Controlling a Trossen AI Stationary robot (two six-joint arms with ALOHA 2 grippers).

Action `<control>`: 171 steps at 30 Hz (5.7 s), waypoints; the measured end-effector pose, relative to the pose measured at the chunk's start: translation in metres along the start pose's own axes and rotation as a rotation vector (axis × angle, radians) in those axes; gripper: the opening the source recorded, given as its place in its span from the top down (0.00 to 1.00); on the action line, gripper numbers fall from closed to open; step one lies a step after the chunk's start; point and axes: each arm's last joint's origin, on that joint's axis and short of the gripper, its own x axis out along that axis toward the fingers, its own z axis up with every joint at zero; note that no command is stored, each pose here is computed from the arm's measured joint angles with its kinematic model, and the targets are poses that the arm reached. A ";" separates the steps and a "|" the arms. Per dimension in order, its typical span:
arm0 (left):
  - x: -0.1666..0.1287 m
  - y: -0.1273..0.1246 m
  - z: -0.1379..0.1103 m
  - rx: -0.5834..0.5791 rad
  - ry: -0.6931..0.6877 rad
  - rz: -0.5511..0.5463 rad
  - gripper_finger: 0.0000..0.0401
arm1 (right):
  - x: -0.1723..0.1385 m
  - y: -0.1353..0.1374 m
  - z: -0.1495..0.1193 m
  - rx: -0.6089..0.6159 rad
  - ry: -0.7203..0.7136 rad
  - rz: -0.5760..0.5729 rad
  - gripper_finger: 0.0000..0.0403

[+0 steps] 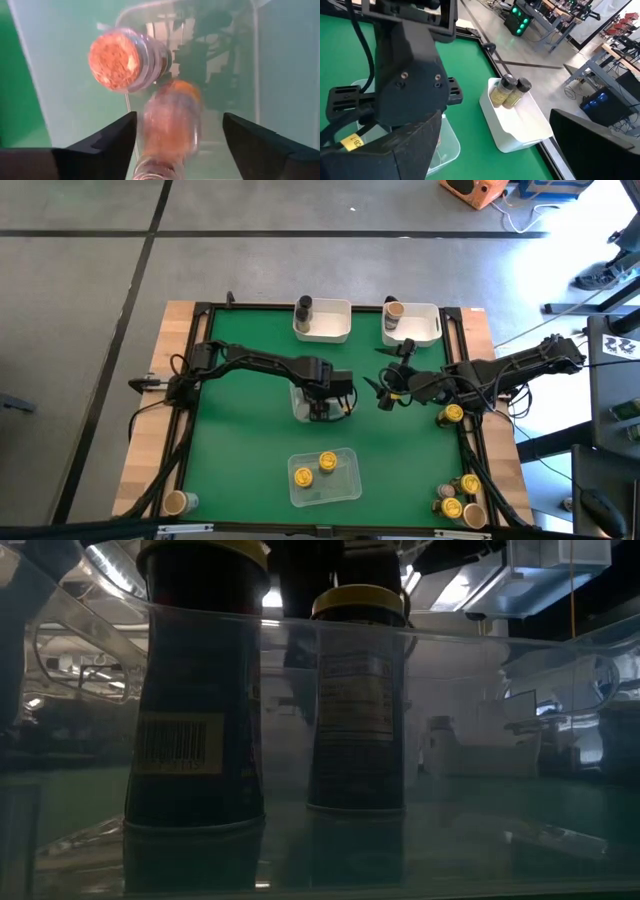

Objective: Sort spices by type
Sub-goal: Put the bottom left transparent seasoning bottle into the center transparent bin, then move the bottom left brown seasoning bottle to the center of the table

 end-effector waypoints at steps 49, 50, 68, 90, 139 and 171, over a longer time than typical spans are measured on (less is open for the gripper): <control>-0.196 -0.209 -0.160 -0.018 -0.059 -0.088 0.28 | 0.002 0.005 0.004 0.023 -0.058 0.103 0.08; -0.197 -0.211 -0.159 -0.022 -0.077 -0.108 0.28 | 0.002 0.005 0.004 0.023 -0.058 0.104 0.08; -0.198 -0.216 -0.147 0.019 -0.179 -0.164 0.11 | 0.004 0.007 0.003 -0.006 -0.052 0.103 0.08; -0.218 -0.256 -0.245 -0.284 0.106 -0.092 0.03 | 0.005 0.008 0.005 0.007 -0.070 0.102 0.08; -0.198 -0.304 -0.312 -0.488 0.277 -0.043 0.03 | 0.005 0.008 0.009 -0.028 -0.102 0.097 0.08; -0.129 -0.306 -0.329 -0.223 0.346 -0.017 0.23 | 0.005 0.008 0.009 -0.043 -0.103 0.104 0.08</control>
